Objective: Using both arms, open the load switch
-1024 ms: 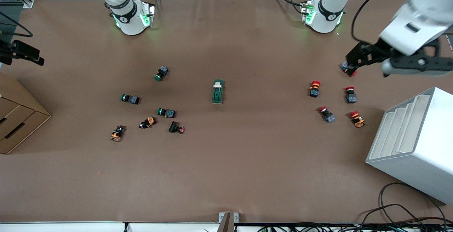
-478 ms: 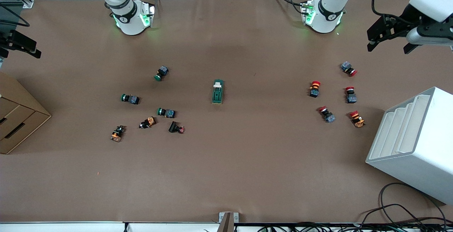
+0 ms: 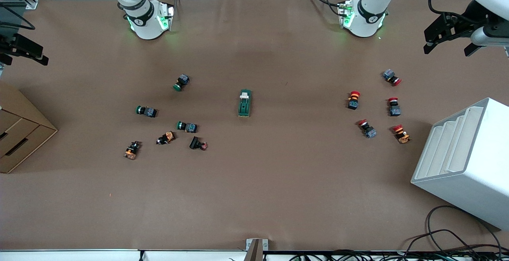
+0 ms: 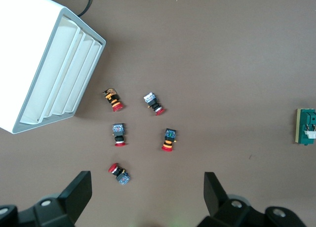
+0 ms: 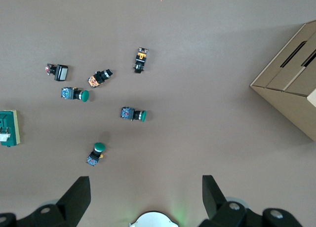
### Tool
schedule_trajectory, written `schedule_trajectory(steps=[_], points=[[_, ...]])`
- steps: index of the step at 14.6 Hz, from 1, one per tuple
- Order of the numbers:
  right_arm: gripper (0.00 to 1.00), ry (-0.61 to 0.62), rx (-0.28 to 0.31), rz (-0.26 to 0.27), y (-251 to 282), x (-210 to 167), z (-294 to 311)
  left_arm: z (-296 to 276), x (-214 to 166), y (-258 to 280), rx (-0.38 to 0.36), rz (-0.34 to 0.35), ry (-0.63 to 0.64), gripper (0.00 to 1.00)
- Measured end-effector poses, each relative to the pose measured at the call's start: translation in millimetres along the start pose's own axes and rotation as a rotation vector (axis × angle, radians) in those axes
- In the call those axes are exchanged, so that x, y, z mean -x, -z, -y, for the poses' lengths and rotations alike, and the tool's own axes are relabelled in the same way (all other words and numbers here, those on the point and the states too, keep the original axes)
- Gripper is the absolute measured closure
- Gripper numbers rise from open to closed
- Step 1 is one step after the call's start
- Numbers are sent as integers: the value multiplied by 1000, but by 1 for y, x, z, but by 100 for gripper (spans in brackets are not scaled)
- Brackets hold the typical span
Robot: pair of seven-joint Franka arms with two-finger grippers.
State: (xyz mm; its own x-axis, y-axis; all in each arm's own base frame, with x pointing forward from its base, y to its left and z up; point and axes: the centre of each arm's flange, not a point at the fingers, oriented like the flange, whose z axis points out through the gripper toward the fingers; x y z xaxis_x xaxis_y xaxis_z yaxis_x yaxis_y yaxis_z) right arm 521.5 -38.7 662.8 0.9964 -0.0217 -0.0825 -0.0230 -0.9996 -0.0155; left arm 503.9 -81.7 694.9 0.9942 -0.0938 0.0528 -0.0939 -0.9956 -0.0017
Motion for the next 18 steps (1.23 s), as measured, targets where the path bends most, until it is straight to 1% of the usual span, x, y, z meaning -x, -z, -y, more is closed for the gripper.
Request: schedule_trajectory(steps=[5,11,18], points=[[0,-5,-4,-2,1,0,1,0,-1,-6,0,6,-19,0],[0,-20,-2,-2,1,0,10,1,-8,-27,0,33,-19,0],[0,-16,-2,-2,1,0,12,1,-12,-27,1,20,-18,0]])
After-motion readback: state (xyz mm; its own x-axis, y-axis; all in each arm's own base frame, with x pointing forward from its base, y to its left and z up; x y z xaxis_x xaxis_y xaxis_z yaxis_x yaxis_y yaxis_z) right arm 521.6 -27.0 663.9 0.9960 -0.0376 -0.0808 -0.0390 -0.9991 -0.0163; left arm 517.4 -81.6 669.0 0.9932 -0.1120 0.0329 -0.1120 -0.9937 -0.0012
